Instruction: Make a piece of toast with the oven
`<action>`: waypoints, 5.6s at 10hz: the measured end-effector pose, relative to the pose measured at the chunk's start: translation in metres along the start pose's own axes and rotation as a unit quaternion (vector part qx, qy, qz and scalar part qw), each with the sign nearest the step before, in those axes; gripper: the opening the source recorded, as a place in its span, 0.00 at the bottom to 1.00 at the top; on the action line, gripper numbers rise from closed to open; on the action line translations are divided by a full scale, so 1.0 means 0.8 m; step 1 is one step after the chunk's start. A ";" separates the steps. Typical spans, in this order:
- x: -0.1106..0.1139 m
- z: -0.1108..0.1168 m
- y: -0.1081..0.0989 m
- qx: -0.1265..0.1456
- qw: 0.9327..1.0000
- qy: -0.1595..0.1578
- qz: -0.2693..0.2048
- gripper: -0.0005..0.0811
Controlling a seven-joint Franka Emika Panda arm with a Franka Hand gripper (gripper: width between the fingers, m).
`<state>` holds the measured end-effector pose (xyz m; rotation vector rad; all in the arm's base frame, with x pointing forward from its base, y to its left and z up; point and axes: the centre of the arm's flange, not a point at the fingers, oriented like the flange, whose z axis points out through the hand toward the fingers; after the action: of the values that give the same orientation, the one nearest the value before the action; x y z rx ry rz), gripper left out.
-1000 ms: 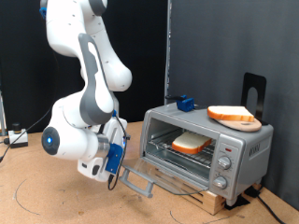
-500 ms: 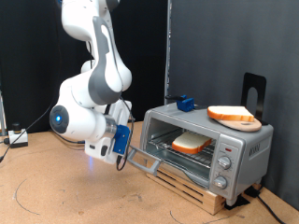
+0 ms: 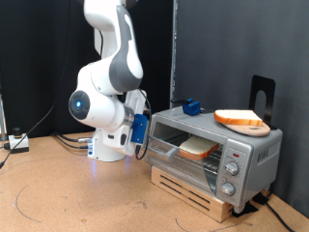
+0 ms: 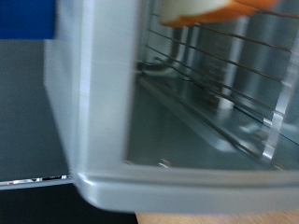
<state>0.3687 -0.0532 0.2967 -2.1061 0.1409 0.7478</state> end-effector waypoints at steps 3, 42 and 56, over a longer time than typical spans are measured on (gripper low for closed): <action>-0.014 0.026 -0.040 0.007 1.000 -0.020 -0.016 1.00; 0.148 -0.138 -0.041 0.105 0.988 0.080 0.079 1.00; 0.307 -0.104 -0.071 0.142 0.981 0.034 0.131 1.00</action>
<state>0.6269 -0.0421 0.2359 -1.8599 0.5400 0.7606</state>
